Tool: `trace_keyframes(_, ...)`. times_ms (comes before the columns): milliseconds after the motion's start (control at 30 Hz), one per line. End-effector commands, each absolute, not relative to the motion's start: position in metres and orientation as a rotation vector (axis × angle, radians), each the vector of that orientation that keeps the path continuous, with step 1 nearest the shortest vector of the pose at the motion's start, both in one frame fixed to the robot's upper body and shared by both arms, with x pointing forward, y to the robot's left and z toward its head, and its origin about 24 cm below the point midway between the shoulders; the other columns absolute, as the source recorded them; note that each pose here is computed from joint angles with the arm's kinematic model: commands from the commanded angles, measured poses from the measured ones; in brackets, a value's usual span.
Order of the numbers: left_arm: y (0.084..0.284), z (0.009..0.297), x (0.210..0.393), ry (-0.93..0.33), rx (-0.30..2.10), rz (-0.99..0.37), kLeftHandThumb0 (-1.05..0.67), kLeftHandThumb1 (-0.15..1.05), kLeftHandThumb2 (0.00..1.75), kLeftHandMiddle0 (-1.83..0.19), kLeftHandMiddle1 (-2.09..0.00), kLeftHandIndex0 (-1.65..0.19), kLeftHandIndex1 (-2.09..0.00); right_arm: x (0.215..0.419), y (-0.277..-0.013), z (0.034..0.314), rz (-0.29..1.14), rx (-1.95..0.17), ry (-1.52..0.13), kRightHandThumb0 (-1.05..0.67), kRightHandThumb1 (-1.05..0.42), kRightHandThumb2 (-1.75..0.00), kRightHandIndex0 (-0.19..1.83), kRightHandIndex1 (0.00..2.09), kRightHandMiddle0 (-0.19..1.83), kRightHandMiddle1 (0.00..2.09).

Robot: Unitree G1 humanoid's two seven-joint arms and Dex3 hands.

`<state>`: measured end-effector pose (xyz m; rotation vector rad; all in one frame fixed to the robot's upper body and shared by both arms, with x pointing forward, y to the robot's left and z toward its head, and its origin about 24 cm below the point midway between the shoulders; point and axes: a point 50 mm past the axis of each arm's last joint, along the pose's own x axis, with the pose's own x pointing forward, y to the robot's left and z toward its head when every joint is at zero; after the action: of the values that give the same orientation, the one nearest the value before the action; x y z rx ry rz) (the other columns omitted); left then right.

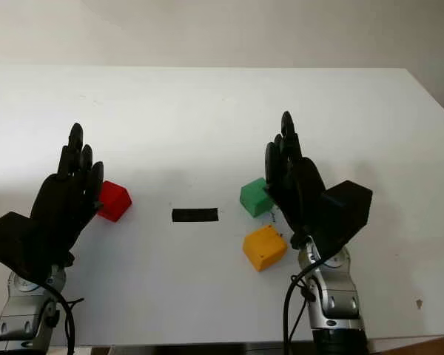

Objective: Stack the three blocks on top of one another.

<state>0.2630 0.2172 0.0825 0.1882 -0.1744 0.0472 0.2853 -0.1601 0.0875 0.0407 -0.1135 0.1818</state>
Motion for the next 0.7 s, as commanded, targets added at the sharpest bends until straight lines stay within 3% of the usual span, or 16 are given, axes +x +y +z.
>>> trace_keyframes(0,0.217,0.086,0.260,-0.192,0.197,0.043,-0.84,1.05,0.55,0.16,-0.05,0.18,-0.05,0.282,-0.163,0.089,0.180,0.033,-0.125,-0.75,-1.05,-0.68,-0.19,0.00,-0.19,0.00)
trace_keyframes(433,0.217,0.084,0.259,-0.176,0.195,0.055,-0.83,1.05,0.56,0.17,-0.06,0.18,-0.06,0.285,-0.161,0.086,0.191,0.016,-0.121,-0.76,-1.05,-0.68,-0.19,0.00,-0.19,0.00)
trace_keyframes(667,0.225,0.100,0.259,-0.227,0.261,0.065,-0.84,1.05,0.55,0.14,-0.06,0.16,-0.06,0.286,-0.160,0.090,0.188,0.020,-0.124,-0.77,-1.05,-0.68,-0.19,0.00,-0.19,0.00)
